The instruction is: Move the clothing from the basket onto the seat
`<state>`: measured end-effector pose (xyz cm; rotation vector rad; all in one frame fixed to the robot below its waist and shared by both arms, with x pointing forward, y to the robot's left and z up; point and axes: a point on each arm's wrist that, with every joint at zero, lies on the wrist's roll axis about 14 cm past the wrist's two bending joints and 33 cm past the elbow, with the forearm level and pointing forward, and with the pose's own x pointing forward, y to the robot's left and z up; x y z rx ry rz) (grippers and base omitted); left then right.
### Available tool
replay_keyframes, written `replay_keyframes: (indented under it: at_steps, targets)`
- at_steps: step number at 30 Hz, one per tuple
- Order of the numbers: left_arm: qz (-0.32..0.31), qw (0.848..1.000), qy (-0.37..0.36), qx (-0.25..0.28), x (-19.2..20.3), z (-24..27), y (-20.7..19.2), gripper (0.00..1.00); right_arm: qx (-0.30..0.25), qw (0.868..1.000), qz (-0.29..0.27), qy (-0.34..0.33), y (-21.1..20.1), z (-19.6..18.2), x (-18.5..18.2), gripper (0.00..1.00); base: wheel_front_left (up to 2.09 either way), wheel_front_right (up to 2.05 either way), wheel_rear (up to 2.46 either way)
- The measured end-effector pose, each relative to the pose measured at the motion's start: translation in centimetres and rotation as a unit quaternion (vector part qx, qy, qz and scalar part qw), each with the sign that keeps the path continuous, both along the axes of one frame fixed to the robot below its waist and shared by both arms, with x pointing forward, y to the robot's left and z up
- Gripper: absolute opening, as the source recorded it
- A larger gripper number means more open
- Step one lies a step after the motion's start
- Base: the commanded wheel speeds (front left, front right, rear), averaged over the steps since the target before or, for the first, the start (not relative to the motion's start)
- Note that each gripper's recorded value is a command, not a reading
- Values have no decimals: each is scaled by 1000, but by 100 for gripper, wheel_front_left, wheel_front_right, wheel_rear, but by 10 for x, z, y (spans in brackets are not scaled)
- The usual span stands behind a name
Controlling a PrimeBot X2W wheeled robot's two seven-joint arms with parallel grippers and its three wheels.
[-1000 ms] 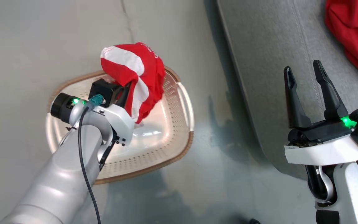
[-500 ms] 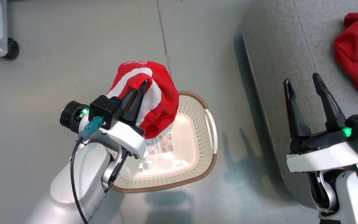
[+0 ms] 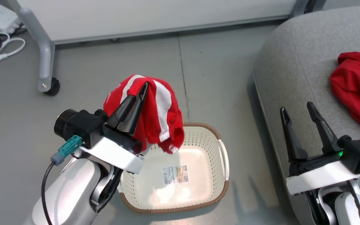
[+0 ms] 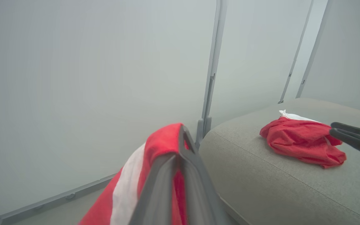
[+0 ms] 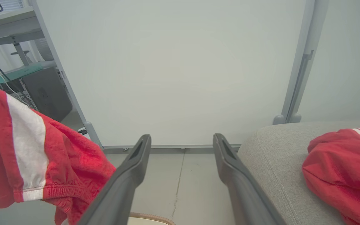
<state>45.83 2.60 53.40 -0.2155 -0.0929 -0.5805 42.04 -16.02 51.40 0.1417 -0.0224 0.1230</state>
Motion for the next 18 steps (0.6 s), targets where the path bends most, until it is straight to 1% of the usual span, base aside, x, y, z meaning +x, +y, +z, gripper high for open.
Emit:
replay_keyframes:
  at_steps: [11, 18]
  targets:
    - [-4, 999, -44, -9, -29, 49, 3, 0, 13, 1000, 11, -17, 8, 20, -32, 100, 0, 0, 0]
    - [-8, 998, -54, -6, -51, 61, 0, 0, 18, 999, 10, -25, 8, 28, -51, 100, 0, 0, 0]
